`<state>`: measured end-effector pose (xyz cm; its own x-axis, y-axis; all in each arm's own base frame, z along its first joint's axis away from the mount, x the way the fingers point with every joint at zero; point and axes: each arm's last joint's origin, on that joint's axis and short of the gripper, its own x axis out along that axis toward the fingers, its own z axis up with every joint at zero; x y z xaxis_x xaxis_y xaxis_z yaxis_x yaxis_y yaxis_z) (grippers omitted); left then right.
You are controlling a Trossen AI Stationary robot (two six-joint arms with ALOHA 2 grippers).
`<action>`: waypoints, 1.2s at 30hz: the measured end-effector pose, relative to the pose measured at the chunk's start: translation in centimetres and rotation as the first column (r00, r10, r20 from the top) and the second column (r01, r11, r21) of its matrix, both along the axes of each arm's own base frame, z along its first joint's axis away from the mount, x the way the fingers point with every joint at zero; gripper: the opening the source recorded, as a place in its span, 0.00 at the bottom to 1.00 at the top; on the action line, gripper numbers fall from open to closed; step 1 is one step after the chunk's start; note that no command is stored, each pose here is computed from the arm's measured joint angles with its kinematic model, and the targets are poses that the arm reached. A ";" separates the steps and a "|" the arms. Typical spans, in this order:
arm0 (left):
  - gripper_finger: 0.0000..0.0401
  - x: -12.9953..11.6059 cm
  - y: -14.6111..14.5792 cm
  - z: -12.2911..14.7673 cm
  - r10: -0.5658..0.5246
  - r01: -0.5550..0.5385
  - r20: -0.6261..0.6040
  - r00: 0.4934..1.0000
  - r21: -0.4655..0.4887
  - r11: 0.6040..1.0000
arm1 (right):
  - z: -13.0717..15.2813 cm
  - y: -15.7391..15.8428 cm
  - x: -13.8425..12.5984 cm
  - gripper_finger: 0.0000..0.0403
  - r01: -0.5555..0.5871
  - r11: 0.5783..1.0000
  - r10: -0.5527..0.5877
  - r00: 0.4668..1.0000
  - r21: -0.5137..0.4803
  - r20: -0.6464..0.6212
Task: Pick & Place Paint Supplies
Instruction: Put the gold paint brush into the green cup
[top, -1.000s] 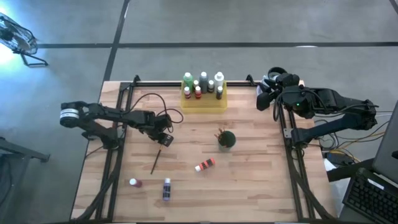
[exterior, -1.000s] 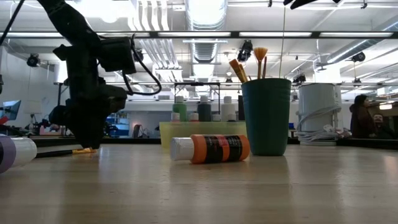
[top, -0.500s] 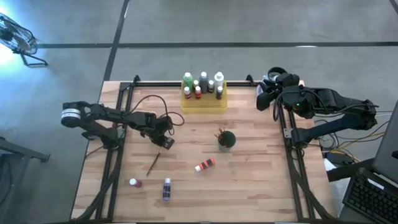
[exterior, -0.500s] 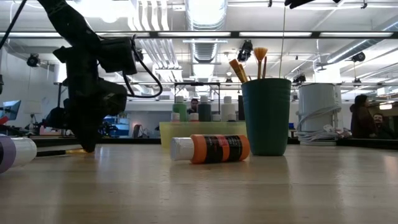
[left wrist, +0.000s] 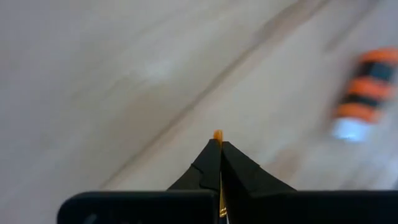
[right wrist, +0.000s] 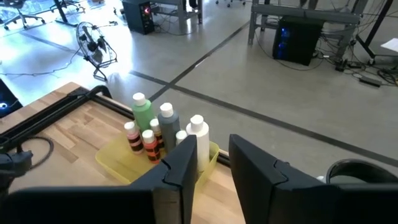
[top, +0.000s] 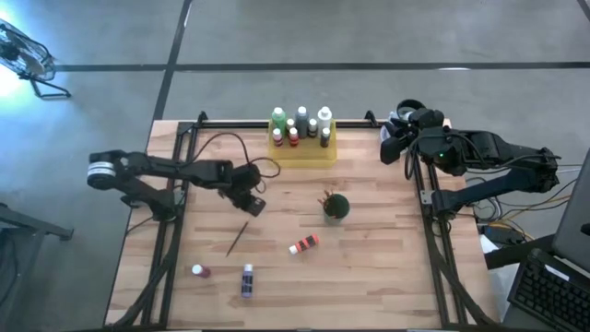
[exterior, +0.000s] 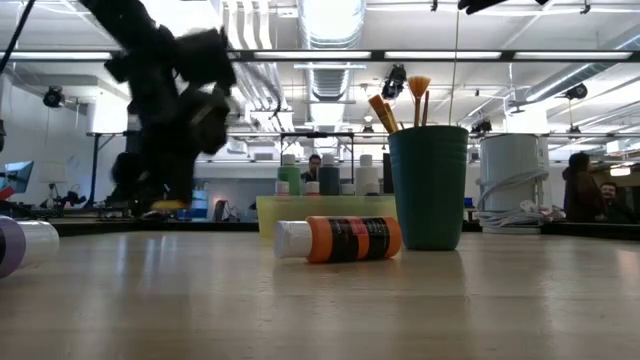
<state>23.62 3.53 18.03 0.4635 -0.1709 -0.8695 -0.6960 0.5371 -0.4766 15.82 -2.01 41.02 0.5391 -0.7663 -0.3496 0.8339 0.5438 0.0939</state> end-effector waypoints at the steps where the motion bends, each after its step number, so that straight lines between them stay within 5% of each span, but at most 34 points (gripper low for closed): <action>1: 0.00 0.4 0.1 0.8 -0.006 0.005 0.033 0.999 0.010 1.000 | 0.0 0.0 0.0 0.24 0.000 1.000 0.000 1.000 0.001 0.002; 6: 0.00 2.3 0.6 6.0 -0.052 0.030 0.212 0.976 0.110 0.993 | 0.4 0.1 0.6 0.28 -0.065 0.997 0.062 0.995 0.036 0.074; 11: 0.00 4.1 1.2 12.1 -0.111 -0.001 0.398 0.911 0.270 0.963 | 1.0 0.5 2.5 0.31 -0.247 0.969 0.243 0.963 0.024 0.116; 21: 0.00 4.7 2.1 24.1 -0.311 -0.197 0.709 0.633 0.536 0.821 | 1.2 1.5 8.0 0.36 -0.585 0.810 0.581 0.786 -0.050 0.210; 27: 0.00 3.9 1.9 27.6 -0.391 -0.245 0.730 0.560 0.597 0.764 | 0.8 1.8 10.2 0.39 -0.645 0.760 0.644 0.729 -0.083 0.232; 36: 0.00 3.8 1.6 28.8 -0.494 -0.224 0.730 0.472 0.641 0.734 | 0.7 1.9 12.6 0.45 -0.680 0.718 0.688 0.662 -0.147 0.296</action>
<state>27.37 5.14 46.85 0.9984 0.0510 0.0234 -0.0425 0.9601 -0.2765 28.39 -0.09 41.67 0.9881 -0.1427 -0.0581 0.1529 0.9546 0.2556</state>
